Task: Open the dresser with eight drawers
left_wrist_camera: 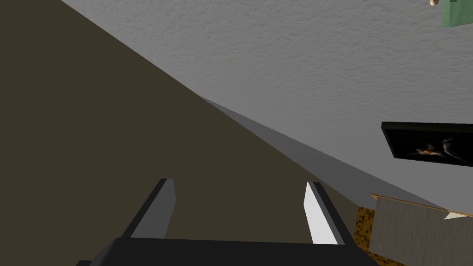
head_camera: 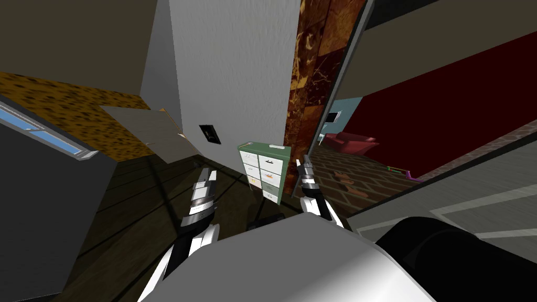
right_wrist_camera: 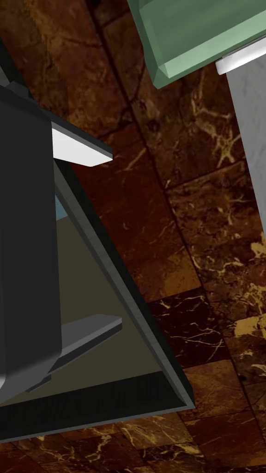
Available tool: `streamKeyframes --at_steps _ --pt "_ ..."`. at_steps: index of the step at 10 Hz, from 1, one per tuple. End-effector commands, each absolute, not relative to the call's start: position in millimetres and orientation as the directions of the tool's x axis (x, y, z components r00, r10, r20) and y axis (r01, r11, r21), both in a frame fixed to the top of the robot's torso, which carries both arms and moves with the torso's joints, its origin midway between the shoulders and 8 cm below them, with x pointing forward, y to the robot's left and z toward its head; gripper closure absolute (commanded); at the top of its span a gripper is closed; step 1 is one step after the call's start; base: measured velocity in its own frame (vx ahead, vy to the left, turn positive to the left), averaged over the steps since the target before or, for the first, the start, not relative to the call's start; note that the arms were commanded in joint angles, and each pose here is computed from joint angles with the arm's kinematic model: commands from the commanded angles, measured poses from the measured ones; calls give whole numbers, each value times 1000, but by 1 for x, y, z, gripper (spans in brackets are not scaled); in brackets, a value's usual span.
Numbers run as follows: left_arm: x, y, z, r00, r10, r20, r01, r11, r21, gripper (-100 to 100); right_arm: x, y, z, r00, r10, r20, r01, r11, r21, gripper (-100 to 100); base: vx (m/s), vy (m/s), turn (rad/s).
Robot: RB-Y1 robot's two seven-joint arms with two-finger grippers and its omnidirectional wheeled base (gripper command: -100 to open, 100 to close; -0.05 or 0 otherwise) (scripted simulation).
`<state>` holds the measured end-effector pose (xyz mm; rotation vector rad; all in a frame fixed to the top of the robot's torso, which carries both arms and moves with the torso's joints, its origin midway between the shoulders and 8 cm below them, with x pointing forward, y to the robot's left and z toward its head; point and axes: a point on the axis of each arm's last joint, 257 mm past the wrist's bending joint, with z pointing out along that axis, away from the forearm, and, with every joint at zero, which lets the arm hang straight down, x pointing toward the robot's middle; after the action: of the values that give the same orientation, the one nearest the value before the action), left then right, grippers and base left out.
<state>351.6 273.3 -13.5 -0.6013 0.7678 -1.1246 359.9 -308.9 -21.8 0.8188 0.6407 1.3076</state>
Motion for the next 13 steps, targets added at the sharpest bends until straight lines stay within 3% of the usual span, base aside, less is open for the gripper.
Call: streamKeyframes --at_steps 1,9,10,13 --pt "352 273 -13 232 -944 -234 562 326 -760 0 360 -309 -22 165 986 40 -572 62 818 0 0 0 0" --pt "352 273 -13 232 -944 -234 562 326 -760 0 360 -309 -22 164 986 40 -573 62 818 0 0 0 0" --pt "352 273 -13 232 -944 -234 562 326 -760 0 362 -307 -23 164 986 -23 -561 112 820 -100 11 25 -31" --pt "352 273 -14 232 -944 -234 561 326 -761 0 366 -308 -29 192 963 -192 -528 266 806 -100 9 80 -52"
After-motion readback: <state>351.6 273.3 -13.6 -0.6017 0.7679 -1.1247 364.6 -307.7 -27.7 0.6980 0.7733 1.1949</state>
